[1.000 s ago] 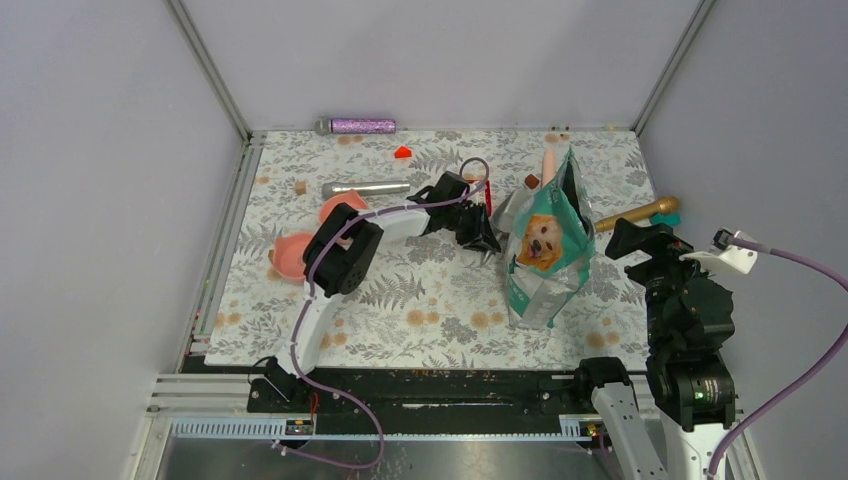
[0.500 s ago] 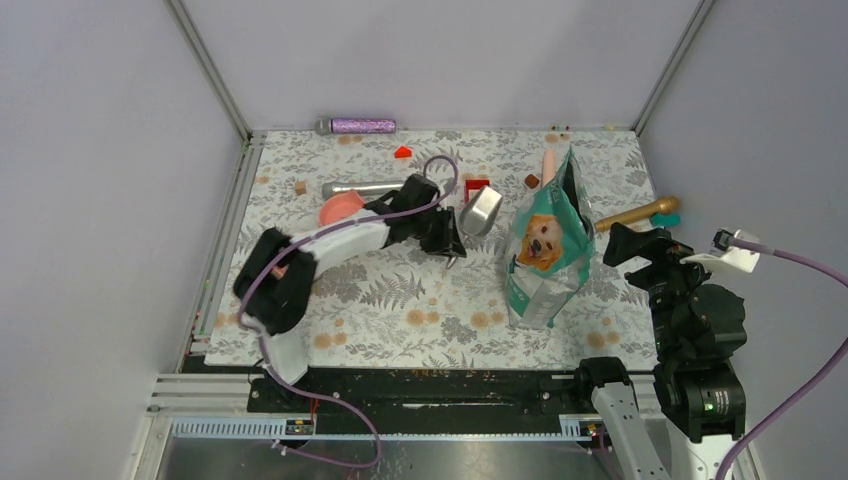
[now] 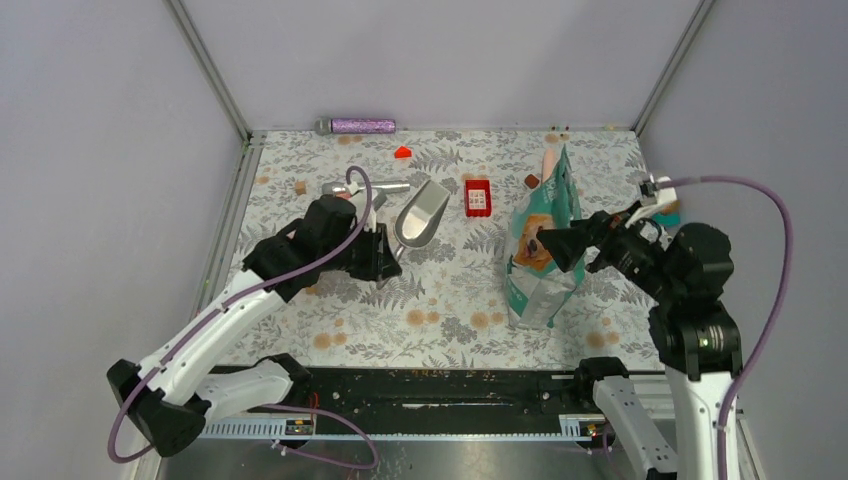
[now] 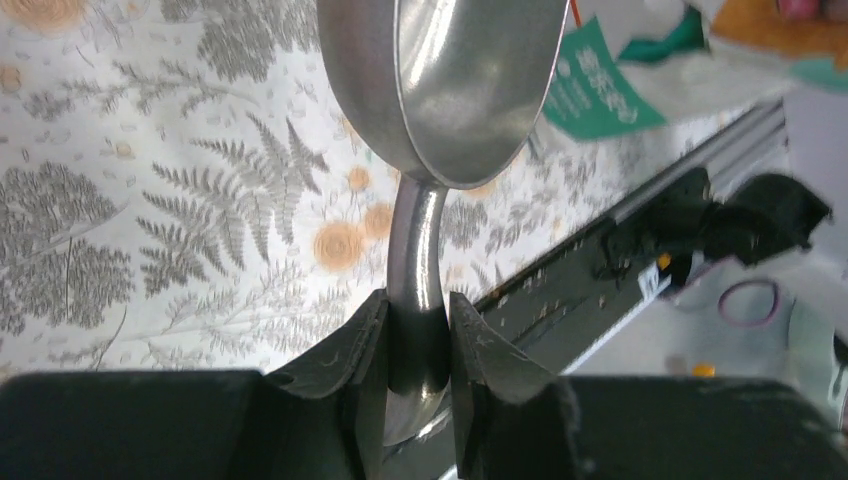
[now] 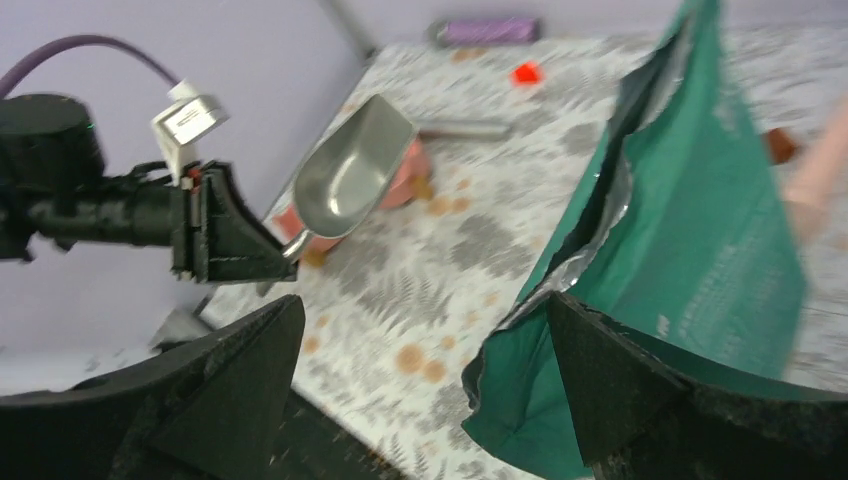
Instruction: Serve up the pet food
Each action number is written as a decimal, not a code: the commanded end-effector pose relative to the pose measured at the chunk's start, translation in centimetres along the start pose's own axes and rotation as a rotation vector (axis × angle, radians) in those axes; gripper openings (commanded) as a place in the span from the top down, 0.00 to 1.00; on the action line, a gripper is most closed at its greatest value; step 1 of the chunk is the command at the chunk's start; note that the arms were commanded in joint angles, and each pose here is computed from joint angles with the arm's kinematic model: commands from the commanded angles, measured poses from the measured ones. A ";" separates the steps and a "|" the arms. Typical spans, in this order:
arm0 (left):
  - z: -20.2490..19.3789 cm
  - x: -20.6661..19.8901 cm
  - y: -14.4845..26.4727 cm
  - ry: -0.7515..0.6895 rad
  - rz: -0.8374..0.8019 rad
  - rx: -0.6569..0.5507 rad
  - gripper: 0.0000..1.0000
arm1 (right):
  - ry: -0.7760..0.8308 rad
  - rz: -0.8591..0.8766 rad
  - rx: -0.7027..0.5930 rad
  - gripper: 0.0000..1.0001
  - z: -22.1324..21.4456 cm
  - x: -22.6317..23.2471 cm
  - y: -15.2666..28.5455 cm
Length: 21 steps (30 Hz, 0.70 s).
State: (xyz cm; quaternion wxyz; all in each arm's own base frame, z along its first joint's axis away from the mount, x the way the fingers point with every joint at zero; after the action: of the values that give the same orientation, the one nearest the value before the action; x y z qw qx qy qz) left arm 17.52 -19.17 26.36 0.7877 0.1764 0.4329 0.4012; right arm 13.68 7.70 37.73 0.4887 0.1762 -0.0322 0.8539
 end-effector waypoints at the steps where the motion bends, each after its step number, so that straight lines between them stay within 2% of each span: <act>1: -3.2 -0.7 3.7 -0.147 -0.150 0.155 1.00 | -0.039 0.355 0.126 0.01 0.6 3.8 -0.4; 5: -5.2 -1.9 5.4 -0.199 -0.346 0.218 1.00 | 0.036 0.360 0.280 0.01 -1.2 4.8 -1.0; 7: -5.5 -2.1 6.2 -0.218 -0.384 0.206 1.00 | 0.059 0.371 0.372 0.01 -2.1 5.4 -1.5; 9: -5.8 -2.3 6.9 -0.238 -0.412 0.194 1.00 | 0.063 0.335 0.407 0.01 -2.4 5.3 -2.0; 14: -5.6 -2.7 7.2 -0.238 -0.437 0.191 1.00 | 0.080 0.140 0.335 0.01 -1.0 3.7 -2.3; 17: -4.8 -3.0 5.6 -0.205 -0.423 0.185 1.00 | 0.079 0.028 0.308 0.00 -0.5 2.6 -2.4; 21: -4.0 -4.2 4.5 -0.197 -0.490 0.221 1.00 | 0.102 -0.093 0.250 0.00 1.0 1.6 -1.7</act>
State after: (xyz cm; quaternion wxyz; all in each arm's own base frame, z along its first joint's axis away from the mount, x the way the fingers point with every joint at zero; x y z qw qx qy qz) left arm 9.71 -17.92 27.15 0.8465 0.2310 0.4443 0.1809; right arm 14.28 11.76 37.38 0.4194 0.2213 0.1196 0.8723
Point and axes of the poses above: each gripper's point midway between its finger pads, its own y axis back along the fingers, its own x axis along the line the jaws close on, z = x × y, the point moved 6 cm from there along y, back along the fingers, and after that the axes turned 6 degrees about y, right-handed, at the moved point
